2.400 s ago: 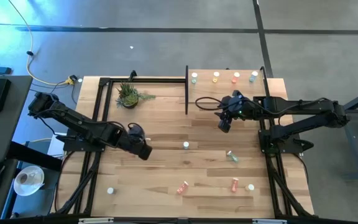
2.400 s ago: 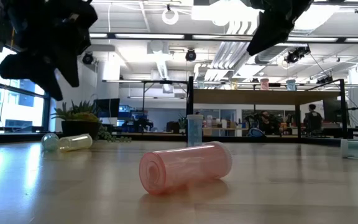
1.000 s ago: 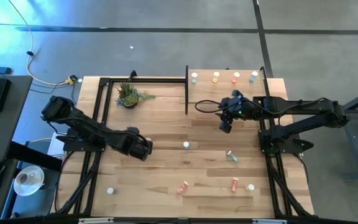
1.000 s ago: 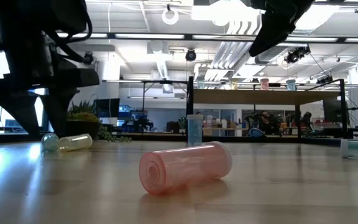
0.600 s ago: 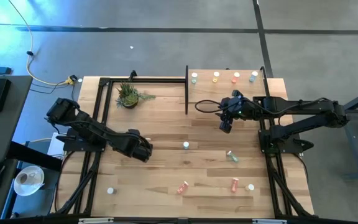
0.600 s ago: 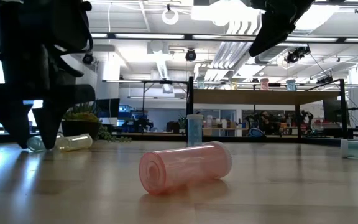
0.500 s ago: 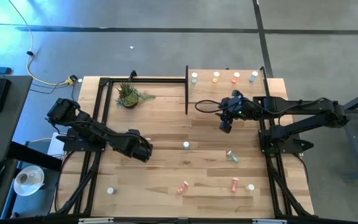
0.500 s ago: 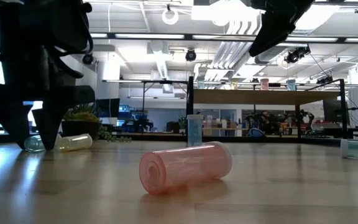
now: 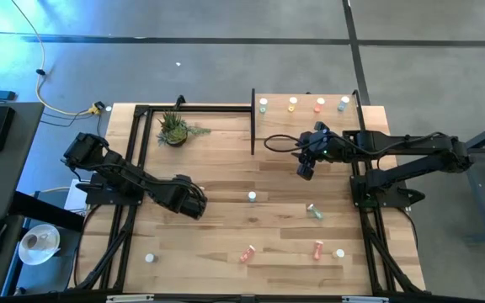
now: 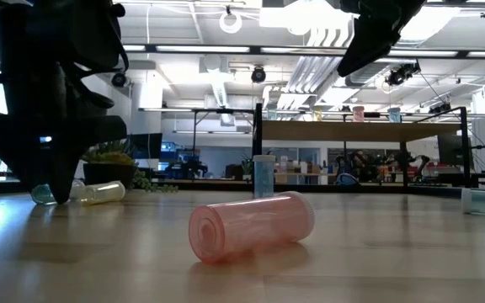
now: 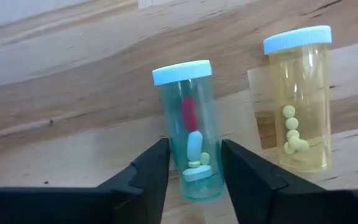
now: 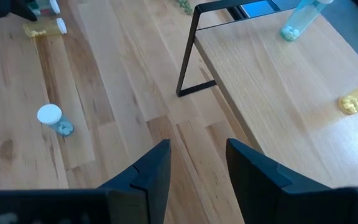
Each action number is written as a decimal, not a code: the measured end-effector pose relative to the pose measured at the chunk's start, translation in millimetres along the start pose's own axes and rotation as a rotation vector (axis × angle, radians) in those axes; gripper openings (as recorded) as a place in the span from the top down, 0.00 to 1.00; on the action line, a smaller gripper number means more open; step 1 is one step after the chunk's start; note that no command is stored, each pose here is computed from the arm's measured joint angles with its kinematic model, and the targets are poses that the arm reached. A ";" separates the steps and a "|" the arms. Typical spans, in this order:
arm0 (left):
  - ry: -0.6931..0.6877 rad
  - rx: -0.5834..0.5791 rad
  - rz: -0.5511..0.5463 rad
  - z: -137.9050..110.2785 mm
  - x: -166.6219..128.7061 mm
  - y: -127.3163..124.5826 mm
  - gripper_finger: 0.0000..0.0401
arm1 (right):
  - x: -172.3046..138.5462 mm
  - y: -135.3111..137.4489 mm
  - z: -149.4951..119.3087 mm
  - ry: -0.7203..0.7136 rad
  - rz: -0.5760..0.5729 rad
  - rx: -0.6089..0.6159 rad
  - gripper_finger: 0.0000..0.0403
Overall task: Pick and place medicine bottles onto shelf by color
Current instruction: Put the light blue pill bottle aligned with the other light blue pill bottle on the shelf
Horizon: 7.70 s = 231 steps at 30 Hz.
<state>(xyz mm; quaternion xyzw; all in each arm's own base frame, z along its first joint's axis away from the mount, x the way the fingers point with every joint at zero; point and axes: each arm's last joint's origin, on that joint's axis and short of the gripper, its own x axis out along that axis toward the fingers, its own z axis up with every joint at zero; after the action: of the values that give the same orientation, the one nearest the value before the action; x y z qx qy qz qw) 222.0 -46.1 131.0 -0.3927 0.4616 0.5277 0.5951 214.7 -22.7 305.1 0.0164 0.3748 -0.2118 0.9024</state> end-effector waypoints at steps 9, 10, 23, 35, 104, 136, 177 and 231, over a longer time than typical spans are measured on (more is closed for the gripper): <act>-0.041 0.109 0.006 3.0 0.5 0.4 0.78 | 0.0 0.0 -0.1 0.000 0.000 0.003 0.64; -0.041 0.122 0.008 3.8 0.7 0.3 0.78 | 0.1 0.0 0.0 0.000 0.000 0.003 0.64; -0.124 0.273 -0.032 33.1 -8.4 1.9 0.76 | 0.3 0.3 1.8 -0.019 0.003 0.033 0.64; -0.349 0.390 -0.214 73.3 -40.5 4.1 0.76 | 25.5 9.9 1.6 0.058 0.013 0.001 0.64; -0.984 0.897 -0.905 134.6 -71.1 -63.1 0.76 | 52.2 53.3 60.7 -0.535 0.296 -0.136 0.45; -1.096 0.941 -0.885 137.4 -77.1 -63.7 0.76 | 53.1 53.0 59.3 -0.513 0.298 -0.109 0.66; -1.084 0.870 -0.876 138.6 -77.3 -63.3 0.43 | 52.8 53.3 59.2 -0.513 0.304 -0.114 0.74; -0.851 0.883 -0.689 131.7 -53.8 -54.8 0.39 | 30.7 -68.2 80.6 -0.369 -0.009 0.128 0.74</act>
<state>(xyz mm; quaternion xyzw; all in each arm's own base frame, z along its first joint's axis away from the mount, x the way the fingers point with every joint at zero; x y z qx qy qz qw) 293.2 57.9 216.7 0.0023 0.2092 0.1802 0.9611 261.1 -111.3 350.9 0.0328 0.1891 -0.2388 0.9519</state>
